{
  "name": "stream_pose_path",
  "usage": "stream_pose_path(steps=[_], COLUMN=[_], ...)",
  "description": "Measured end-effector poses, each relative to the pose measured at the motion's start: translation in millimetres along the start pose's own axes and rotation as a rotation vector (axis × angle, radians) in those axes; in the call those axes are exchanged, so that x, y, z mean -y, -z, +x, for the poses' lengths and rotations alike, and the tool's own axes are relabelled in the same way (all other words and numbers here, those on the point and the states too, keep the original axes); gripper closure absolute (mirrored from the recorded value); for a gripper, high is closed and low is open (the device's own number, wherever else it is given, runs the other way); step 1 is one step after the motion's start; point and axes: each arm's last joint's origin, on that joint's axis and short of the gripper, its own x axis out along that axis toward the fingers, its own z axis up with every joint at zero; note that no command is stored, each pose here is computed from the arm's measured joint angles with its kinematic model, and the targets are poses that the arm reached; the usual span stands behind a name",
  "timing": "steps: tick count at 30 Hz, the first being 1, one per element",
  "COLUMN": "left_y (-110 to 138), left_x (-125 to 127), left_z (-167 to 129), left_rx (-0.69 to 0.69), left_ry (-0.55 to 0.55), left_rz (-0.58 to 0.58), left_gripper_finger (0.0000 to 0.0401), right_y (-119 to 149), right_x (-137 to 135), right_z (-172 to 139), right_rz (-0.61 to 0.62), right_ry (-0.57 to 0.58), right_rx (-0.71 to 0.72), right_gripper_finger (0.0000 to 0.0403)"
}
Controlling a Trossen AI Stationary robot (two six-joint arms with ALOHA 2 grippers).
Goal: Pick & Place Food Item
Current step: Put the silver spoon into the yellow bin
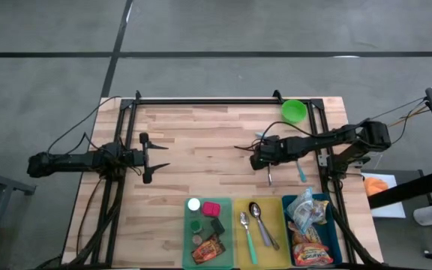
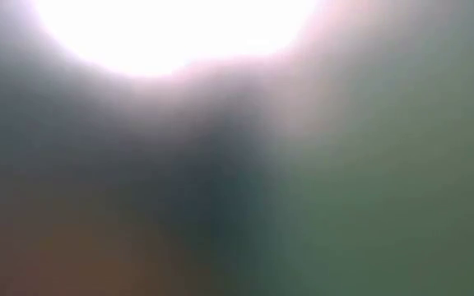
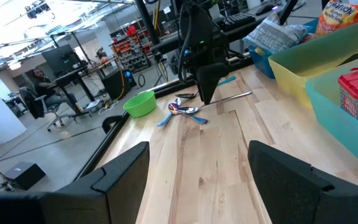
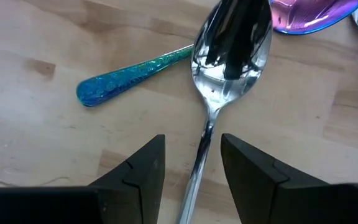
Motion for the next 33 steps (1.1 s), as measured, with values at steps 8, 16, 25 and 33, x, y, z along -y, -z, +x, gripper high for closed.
stream_pose_path(steps=[8, 16, 25, 33], left_y=[0, 0, 0, 0], left_x=[0, 0, 0, 0], left_z=[0, 0, 0, 0], left_rx=[0.0, 0.0, 0.0, 0.0], left_ry=[0.0, 0.0, 0.0, 0.0], left_rz=[0.0, 0.0, 0.0, 0.0], left_gripper_finger=[0.0126, 0.0126, 0.0126, 0.0126], right_y=[2, 6, 6, 6], right_x=[3, 3, 1, 2], right_z=[3, 19, 20, 20], right_rz=[0.036, 0.039, 0.032, 0.027], right_ry=[0.004, 0.047, 0.059, 0.074], right_rx=[-0.002, -0.011, -0.014, -0.017], right_gripper_finger=[0.025, 0.025, 0.0251, 0.0326])
